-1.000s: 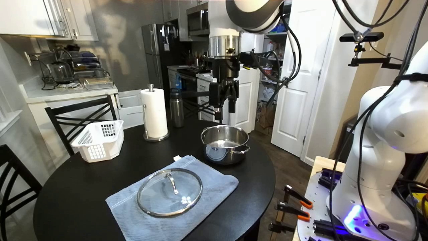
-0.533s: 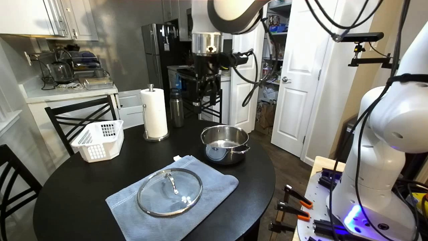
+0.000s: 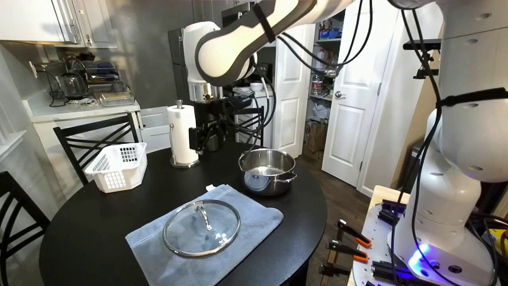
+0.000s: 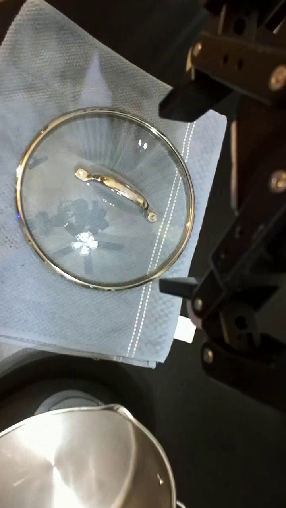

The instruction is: Put the lid on the pot

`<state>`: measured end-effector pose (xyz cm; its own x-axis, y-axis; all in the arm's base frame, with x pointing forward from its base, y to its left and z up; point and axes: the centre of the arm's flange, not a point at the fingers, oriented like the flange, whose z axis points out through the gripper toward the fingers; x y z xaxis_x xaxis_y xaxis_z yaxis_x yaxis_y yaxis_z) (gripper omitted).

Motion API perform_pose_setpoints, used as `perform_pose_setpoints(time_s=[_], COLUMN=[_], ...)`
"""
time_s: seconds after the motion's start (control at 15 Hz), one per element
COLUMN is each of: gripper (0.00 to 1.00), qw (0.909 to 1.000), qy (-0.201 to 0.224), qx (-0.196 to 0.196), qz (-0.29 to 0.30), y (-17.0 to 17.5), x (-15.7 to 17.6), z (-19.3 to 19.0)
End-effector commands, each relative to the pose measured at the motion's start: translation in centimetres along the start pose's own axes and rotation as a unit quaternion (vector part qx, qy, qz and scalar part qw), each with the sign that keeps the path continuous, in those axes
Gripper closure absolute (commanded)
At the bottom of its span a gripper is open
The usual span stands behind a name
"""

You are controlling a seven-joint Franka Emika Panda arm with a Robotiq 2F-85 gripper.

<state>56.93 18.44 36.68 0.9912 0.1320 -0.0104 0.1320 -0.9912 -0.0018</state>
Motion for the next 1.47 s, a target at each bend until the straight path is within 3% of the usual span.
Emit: perform_pose_setpoints(time_s=[0.0, 0.07, 0.6, 0.73, 1.0, 1.27, 1.4], gripper=[0.00, 0.00, 0.00, 0.00, 0.00, 0.00, 0.00], qw=[0.9987, 0.9997, 0.9997, 0.9991, 0.9883, 0.9690, 0.9633], qy=[-0.034, -0.017, -0.022, 0.006, 0.039, 0.078, 0.072], qx=[-0.012, -0.002, -0.008, 0.025, 0.057, 0.056, 0.048], qz=[-0.036, -0.014, -0.012, 0.033, 0.135, 0.228, 0.254], y=[-2.4, -1.5, -3.5, -5.3, -6.2, -4.9, -4.1], x=[3.0, 1.2, 2.0, 2.7, 4.1, 5.0, 5.5], z=[2.1, 1.8, 2.9, 4.2, 7.3, 10.0, 11.6])
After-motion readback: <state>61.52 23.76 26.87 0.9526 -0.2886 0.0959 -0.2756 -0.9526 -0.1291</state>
